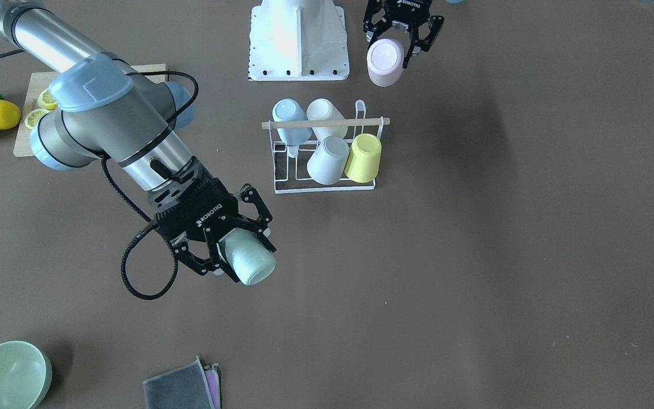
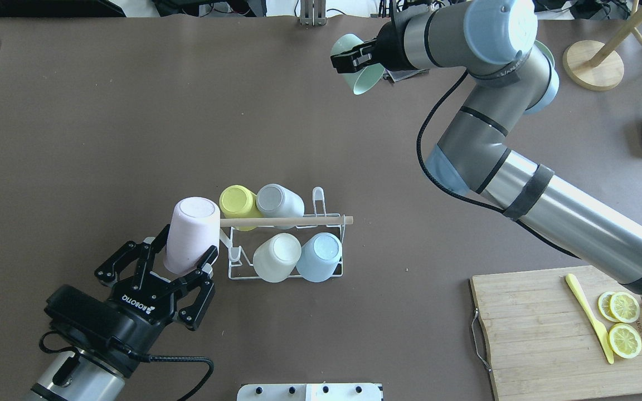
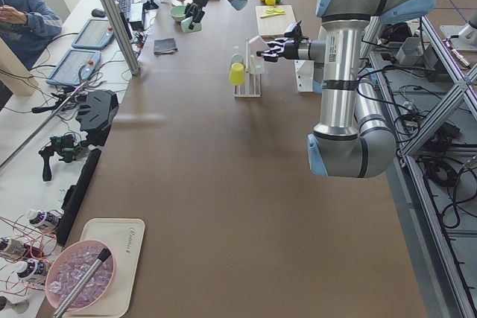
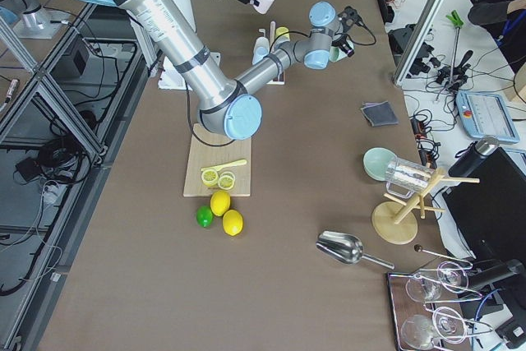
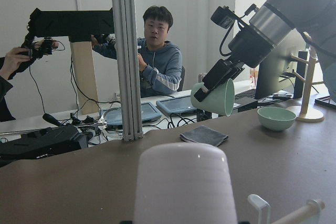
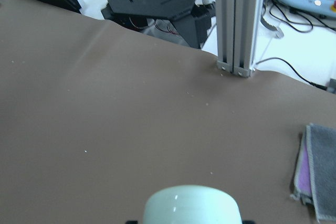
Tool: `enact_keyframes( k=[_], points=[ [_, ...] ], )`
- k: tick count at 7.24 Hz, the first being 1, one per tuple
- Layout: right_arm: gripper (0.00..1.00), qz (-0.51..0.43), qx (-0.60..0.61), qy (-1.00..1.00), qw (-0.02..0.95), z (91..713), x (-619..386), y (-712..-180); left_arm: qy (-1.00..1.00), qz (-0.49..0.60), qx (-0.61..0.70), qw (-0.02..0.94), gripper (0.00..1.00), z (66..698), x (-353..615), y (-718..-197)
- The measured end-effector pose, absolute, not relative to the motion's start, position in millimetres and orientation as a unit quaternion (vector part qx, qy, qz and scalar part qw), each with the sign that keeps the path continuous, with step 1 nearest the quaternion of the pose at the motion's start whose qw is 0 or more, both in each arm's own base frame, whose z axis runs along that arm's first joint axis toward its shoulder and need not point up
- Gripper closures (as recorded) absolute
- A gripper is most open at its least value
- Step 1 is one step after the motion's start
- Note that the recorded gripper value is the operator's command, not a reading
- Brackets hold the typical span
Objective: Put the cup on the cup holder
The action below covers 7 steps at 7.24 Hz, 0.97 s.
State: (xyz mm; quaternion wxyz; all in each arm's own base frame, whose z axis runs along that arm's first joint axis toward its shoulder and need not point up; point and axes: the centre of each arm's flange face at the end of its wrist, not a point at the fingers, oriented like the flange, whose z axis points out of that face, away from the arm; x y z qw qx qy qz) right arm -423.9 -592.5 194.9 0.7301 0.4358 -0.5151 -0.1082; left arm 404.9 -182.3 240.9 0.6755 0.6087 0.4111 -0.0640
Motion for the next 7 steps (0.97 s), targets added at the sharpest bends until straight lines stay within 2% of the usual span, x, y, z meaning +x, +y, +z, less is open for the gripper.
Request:
enact_keyframes(
  k=[4,7],
  points=[
    [1.00,-0.043,0.551,-0.581,0.598,184.5,-442.8,-541.5,0.378,-0.108,0.620,0.679,0.37,236.5,431.8,-177.5],
    [1.00,0.023,0.580,-0.637,0.507,211.9,-478.6,-462.0,0.372,-0.116,0.618,0.683,0.37,246.3,453.1,-170.9]
  ],
)
